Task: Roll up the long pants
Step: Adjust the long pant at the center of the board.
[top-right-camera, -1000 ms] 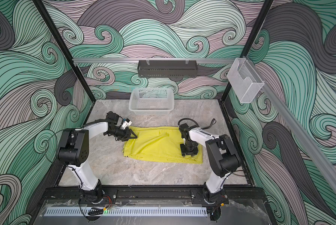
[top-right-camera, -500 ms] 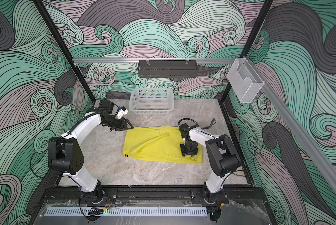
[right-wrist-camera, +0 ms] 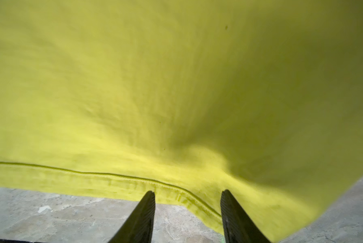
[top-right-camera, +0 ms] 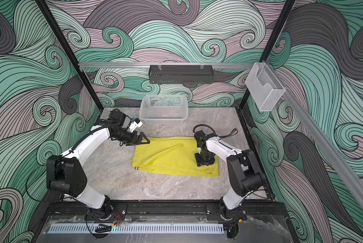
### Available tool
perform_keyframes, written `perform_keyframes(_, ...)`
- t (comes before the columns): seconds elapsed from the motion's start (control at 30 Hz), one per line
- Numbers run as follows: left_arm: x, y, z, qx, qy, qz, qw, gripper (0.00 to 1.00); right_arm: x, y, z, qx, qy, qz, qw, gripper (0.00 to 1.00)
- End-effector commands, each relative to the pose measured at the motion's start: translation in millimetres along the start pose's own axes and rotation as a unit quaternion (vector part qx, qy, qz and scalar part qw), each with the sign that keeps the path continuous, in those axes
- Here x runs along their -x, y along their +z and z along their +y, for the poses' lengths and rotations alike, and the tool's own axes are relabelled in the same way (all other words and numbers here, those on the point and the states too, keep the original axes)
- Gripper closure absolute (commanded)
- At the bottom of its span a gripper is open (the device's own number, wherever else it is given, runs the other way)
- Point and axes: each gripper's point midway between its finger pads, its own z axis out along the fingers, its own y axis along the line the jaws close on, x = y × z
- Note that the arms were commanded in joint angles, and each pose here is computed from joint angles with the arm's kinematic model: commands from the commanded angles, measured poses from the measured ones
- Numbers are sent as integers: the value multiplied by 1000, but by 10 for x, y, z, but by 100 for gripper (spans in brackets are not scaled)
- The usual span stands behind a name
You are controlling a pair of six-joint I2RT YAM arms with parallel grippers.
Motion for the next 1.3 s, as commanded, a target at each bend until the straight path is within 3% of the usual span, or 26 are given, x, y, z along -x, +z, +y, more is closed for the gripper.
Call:
perform_keyframes(0.0,33,74,-129,-19,-1,-19,1000,1,165,-496,61,11,-30,-85,996,47)
perform_keyframes(0.07,61,50,-38,12,-10,-41,999,1,318,-785,141,33,-51,-170,984,43)
perform_keyframes(0.13,116,-44,-8,38,-11,-75,996,1,397,-1008,289,72,-91,-248,962,31)
perform_keyframes(0.23,82,-186,-141,30,-6,-101,994,1,459,-964,357,87,-116,-278,950,28)
perform_keyframes(0.4,-127,-29,-146,-19,-61,-106,992,1,575,-448,346,94,-51,-207,972,31)
perform_keyframes(0.47,-229,56,-27,-4,-86,-98,992,1,602,-218,425,141,-5,-167,976,31)
perform_keyframes(0.53,-420,139,245,64,-114,-72,989,2,597,-13,626,238,50,-111,964,35)
perform_keyframes(0.6,-601,167,487,124,-149,-41,980,1,529,175,721,274,97,-70,954,41)
perform_keyframes(0.7,-679,273,579,122,-176,-38,976,1,264,329,879,291,128,-36,947,41)
perform_keyframes(0.87,-628,499,705,106,-201,-46,973,1,-225,393,1064,267,128,-39,954,39)
perform_keyframes(1.1,-660,835,1133,153,-210,18,965,1,-760,518,1007,248,138,-17,959,39)
perform_keyframes(1.27,-317,895,1374,185,-186,34,964,1,-1040,417,1067,256,128,-29,958,38)
